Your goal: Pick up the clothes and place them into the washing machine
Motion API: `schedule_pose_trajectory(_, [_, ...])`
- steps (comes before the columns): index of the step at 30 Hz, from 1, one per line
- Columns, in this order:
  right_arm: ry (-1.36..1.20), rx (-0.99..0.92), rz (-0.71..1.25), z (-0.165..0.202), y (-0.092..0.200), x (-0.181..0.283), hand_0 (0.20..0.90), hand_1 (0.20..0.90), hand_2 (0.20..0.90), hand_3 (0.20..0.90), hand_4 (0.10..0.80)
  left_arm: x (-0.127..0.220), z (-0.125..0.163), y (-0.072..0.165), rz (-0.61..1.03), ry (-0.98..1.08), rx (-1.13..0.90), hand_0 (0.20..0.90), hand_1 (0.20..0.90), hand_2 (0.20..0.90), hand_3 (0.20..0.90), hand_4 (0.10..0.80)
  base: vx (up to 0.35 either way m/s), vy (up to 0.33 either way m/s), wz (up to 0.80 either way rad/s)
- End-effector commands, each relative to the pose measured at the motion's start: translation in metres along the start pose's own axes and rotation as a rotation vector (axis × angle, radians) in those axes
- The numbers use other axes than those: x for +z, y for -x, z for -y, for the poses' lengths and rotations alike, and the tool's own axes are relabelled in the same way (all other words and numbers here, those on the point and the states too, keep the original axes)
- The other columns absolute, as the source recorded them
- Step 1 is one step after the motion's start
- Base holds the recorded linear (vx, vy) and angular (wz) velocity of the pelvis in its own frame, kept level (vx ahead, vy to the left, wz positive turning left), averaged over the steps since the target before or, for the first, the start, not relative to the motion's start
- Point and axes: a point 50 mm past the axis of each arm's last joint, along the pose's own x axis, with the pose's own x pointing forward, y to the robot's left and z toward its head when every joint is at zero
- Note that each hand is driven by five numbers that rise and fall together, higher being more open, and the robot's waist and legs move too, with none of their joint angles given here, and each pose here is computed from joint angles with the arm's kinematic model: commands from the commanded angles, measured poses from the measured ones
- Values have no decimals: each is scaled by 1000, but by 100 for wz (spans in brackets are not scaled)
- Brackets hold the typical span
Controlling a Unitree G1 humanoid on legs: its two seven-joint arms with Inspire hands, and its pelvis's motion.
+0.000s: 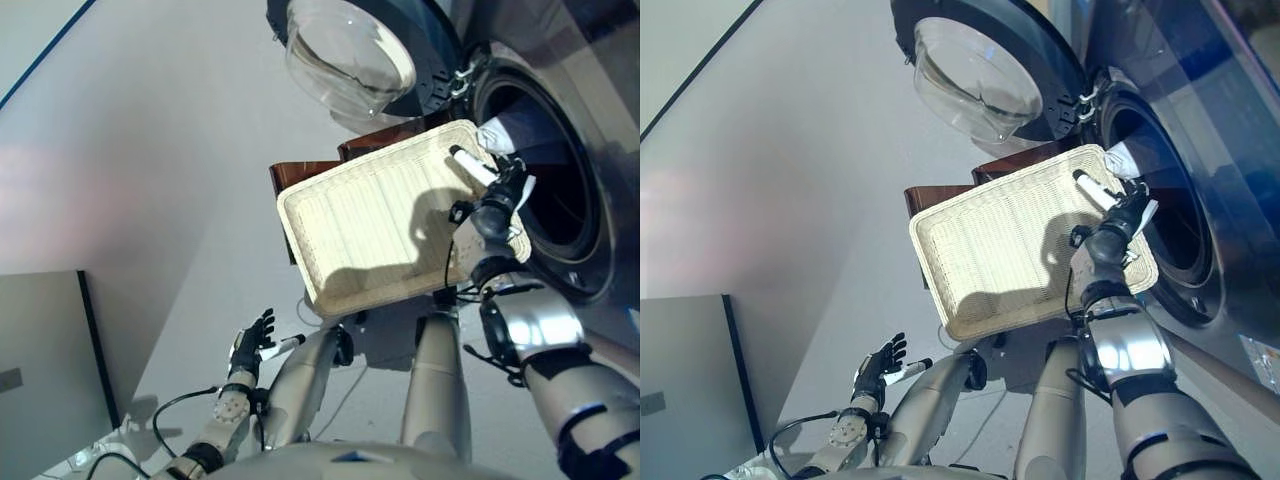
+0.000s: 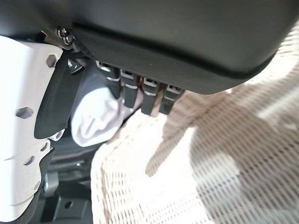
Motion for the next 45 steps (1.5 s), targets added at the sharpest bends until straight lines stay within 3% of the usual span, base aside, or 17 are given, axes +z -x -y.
schedule_pose_trajectory(1, [-87, 55, 200, -19, -8, 76, 900, 900, 900, 900, 800, -20, -36, 9, -91, -92, 70, 900, 900, 900, 900, 800, -25, -87, 20])
schedule_pose_trajectory(11, [-135, -2, 237, -1, -18, 116, 900, 900, 900, 900, 800, -21, -42, 11, -99, -96, 48, 900, 900, 900, 900, 800, 13, -66, 8])
schedule_pose_trajectory(21, [-252, -129, 639, 39, 0, 256, 900, 900, 900, 900, 800, -28, -45, 21, -101, -73, 55, 900, 900, 900, 900, 800, 17, 10, 5])
schedule_pose_trajectory(26, [-329, -331, 770, 74, 10, 279, 900, 900, 900, 900, 800, -21, -34, 19, -50, -66, 37, 900, 900, 900, 900, 800, -7, 45, -6])
schedule_pose_trajectory(32, [-233, -430, 802, 80, 8, 262, 900, 900, 900, 900, 800, -14, -29, 17, -6, -61, 36, 900, 900, 900, 900, 800, -36, 50, -11])
schedule_pose_trajectory(36, [-220, -404, 703, 72, -3, 237, 900, 900, 900, 900, 800, -16, -27, 17, -19, -60, 37, 900, 900, 900, 900, 800, -9, 39, -5])
schedule_pose_trajectory(45, [-50, -85, 421, -15, -3, 115, 900, 900, 900, 900, 800, -28, -30, 17, -90, -62, 73, 900, 900, 900, 900, 800, -1, 15, -6])
